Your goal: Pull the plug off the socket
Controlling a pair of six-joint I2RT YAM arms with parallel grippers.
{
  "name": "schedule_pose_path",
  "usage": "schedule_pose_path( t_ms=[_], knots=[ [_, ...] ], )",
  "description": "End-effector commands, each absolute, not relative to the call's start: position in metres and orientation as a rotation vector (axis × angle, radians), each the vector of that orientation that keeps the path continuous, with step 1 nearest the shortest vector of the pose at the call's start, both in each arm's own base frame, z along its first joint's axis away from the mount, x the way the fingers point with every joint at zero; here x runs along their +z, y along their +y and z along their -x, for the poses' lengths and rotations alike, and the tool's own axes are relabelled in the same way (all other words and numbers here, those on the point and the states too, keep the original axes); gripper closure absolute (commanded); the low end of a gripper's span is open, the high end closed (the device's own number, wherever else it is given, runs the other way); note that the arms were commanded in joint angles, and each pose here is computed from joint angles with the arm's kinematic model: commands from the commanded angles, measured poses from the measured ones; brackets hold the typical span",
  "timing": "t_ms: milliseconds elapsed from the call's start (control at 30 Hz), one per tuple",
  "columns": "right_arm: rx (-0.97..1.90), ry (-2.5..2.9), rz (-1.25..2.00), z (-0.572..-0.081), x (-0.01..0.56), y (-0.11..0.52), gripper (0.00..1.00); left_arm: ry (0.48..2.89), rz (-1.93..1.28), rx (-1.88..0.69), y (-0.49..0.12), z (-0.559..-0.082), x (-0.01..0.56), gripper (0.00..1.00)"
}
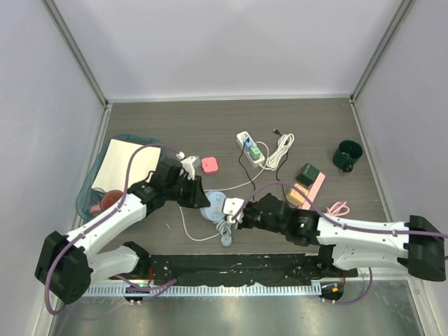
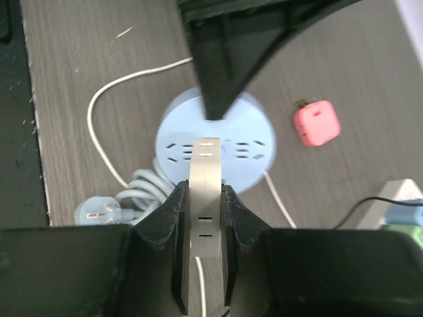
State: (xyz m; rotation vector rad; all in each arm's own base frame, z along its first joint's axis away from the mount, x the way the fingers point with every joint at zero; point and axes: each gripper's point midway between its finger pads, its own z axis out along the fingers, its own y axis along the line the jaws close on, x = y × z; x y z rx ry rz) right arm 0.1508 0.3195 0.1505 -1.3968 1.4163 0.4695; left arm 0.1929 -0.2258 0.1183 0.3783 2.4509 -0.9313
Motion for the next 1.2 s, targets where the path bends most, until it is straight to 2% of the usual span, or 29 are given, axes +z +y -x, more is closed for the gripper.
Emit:
schedule_pose_path(
  t_ms=[0, 300, 433, 600, 700, 833, 1000, 1133, 1167],
  knots=[
    [0.443, 1.295, 1.213, -0.165, 0.229, 0.312, 0.99, 2.597, -0.366, -0.669, -0.188, -0.189, 0.081, 1.0],
    [0.441, 1.316, 1.159, -0.17, 0.232, 0.311, 0.99, 2.579, -0.373, -0.689, -0.191, -0.189, 0.086, 1.0],
    [0.364, 1.395, 0.797, -0.206, 0.264, 0.293, 0.99, 2.544, -0.383, -0.73, -0.195, -0.188, 0.095, 1.0],
    [0.297, 1.498, 0.632, -0.238, 0.273, 0.292, 0.99, 2.535, -0.256, -0.716, -0.192, -0.192, 0.1, 1.0],
    [0.296, 1.671, 0.42, -0.282, 0.261, 0.284, 0.99, 2.555, -0.178, -0.683, -0.187, -0.193, 0.102, 1.0],
    [0.304, 1.795, 0.318, -0.318, 0.234, 0.285, 0.99, 2.564, -0.085, -0.605, -0.176, -0.197, 0.104, 1.0],
    [0.238, 1.81, 0.278, -0.349, 0.227, 0.305, 0.99, 2.606, 0.085, -0.395, -0.148, -0.201, 0.094, 1.0],
    [0.186, 1.857, 0.347, -0.369, 0.203, 0.328, 0.99, 2.625, 0.136, -0.302, -0.138, -0.204, 0.088, 1.0],
    [0.147, 1.892, 0.376, -0.375, 0.181, 0.333, 0.99, 2.63, 0.137, -0.292, -0.137, -0.203, 0.086, 1.0]
  ],
)
